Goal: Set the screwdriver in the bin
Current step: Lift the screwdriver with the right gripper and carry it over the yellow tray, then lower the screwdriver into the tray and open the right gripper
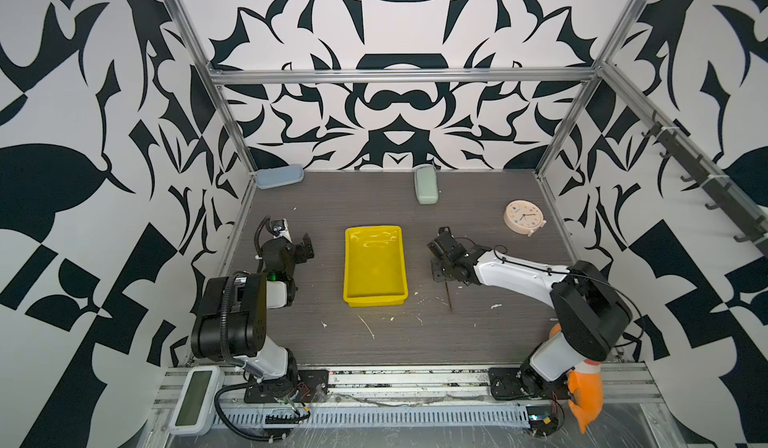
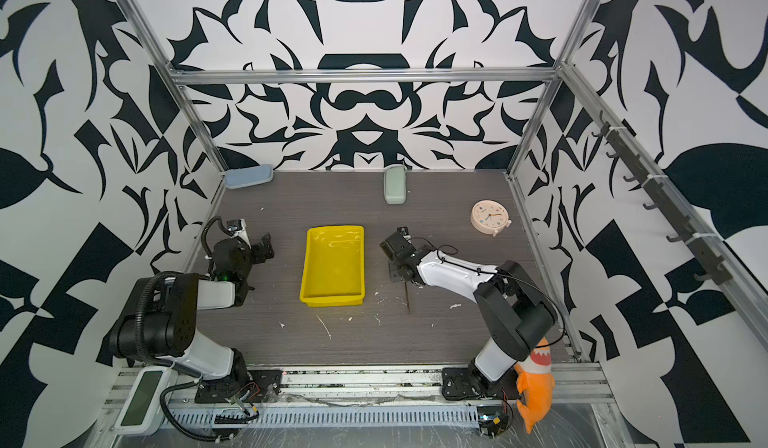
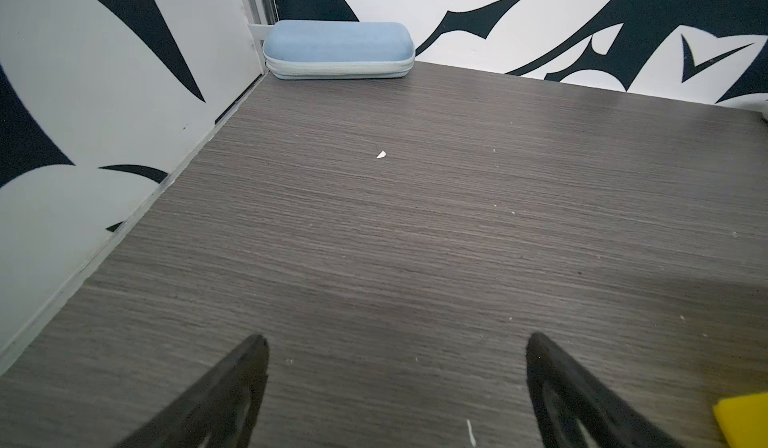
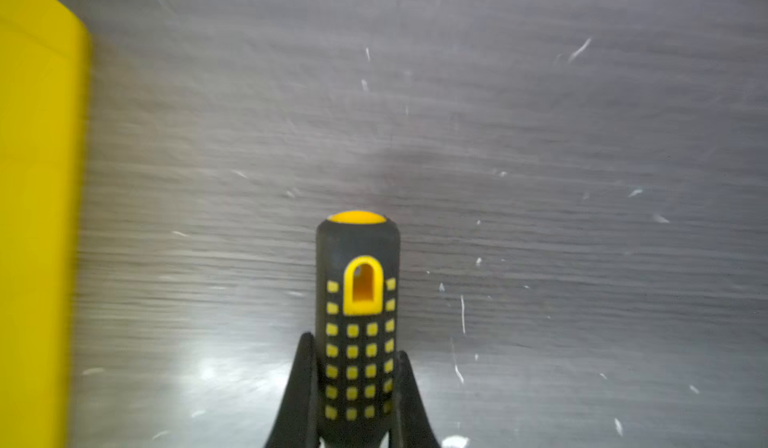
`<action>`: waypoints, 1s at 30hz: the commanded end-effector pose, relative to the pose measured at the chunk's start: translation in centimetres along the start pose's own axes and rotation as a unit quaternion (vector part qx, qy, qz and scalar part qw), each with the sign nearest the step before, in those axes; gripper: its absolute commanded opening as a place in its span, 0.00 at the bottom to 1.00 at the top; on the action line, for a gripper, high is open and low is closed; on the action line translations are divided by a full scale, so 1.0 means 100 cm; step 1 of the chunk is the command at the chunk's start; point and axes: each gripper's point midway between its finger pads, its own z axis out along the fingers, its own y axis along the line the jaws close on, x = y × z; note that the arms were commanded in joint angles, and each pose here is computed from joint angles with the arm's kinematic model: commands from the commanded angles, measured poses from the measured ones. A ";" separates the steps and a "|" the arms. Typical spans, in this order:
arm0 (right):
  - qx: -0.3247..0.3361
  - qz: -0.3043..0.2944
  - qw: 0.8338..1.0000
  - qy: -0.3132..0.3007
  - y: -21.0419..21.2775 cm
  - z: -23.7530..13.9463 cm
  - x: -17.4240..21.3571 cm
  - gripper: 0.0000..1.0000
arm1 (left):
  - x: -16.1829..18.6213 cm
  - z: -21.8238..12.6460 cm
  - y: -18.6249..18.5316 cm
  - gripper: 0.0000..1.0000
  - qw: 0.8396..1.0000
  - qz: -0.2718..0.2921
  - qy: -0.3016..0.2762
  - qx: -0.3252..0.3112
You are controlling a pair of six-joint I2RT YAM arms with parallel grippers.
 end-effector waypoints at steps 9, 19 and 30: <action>-0.162 0.090 0.980 -0.068 0.152 -0.065 -0.076 0.00 | -0.001 -0.001 -0.003 0.99 1.000 -0.005 -0.001 0.007; -0.199 0.105 0.974 -0.027 0.218 -0.012 -0.073 0.04 | -0.001 -0.001 -0.003 0.99 1.000 -0.005 -0.002 0.007; -0.165 0.035 0.977 -0.127 0.159 -0.102 -0.111 0.71 | -0.002 -0.001 -0.003 0.99 1.000 -0.005 -0.002 0.007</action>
